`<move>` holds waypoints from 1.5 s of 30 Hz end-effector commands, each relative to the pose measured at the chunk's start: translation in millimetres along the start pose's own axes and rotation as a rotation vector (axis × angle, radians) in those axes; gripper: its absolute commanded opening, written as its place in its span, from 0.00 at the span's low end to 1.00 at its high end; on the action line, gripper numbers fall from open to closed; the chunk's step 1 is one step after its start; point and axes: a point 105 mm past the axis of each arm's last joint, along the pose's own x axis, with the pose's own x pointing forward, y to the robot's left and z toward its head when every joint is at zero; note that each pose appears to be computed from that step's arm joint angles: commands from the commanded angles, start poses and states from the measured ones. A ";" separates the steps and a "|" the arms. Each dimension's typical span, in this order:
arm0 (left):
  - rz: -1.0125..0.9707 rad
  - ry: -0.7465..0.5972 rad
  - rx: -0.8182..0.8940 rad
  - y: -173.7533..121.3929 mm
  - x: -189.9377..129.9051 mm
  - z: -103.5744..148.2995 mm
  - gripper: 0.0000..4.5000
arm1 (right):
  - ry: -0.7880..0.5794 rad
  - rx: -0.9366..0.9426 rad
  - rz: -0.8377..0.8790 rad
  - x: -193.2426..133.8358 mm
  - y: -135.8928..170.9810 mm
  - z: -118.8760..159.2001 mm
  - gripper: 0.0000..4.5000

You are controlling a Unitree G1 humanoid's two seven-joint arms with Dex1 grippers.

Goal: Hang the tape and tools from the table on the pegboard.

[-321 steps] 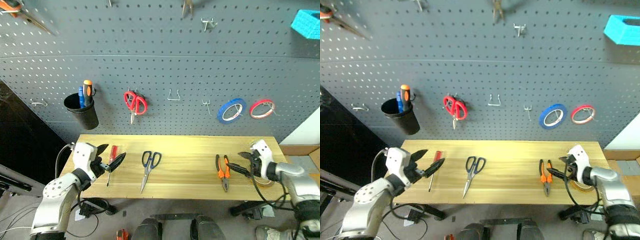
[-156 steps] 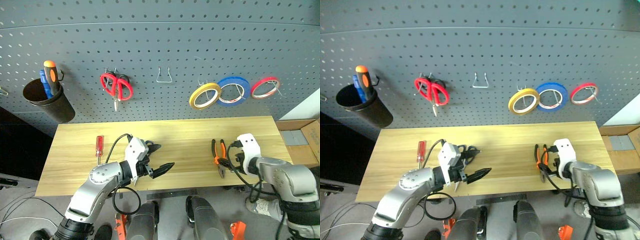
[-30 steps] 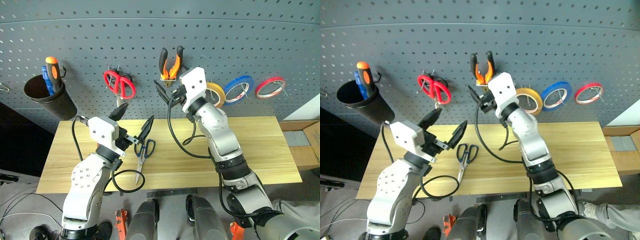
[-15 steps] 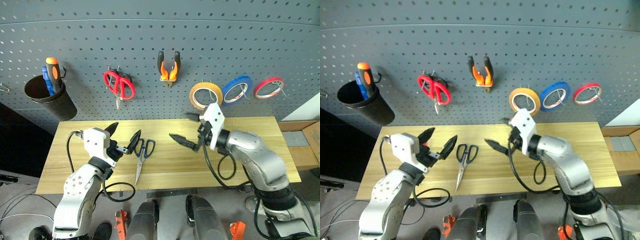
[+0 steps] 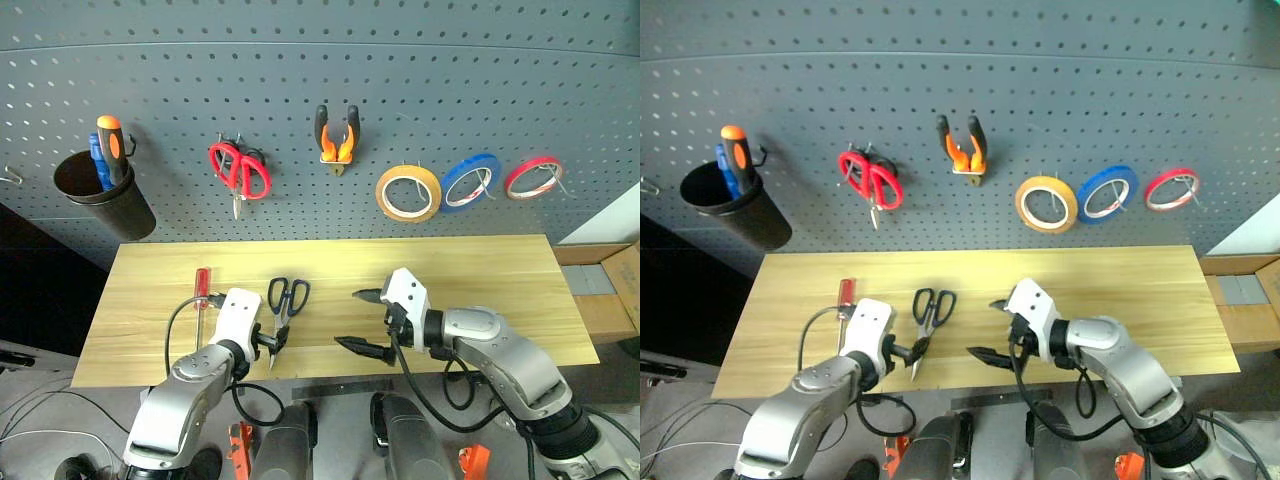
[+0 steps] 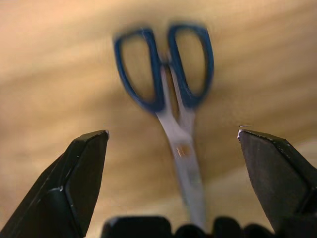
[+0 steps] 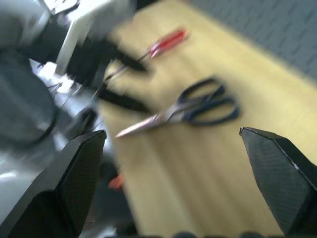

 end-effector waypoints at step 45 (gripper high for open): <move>-0.021 -0.233 0.069 -7.8 14.3 69.2 0.09 | -0.134 -0.056 -0.196 -7.3 -36.7 18.1 1.00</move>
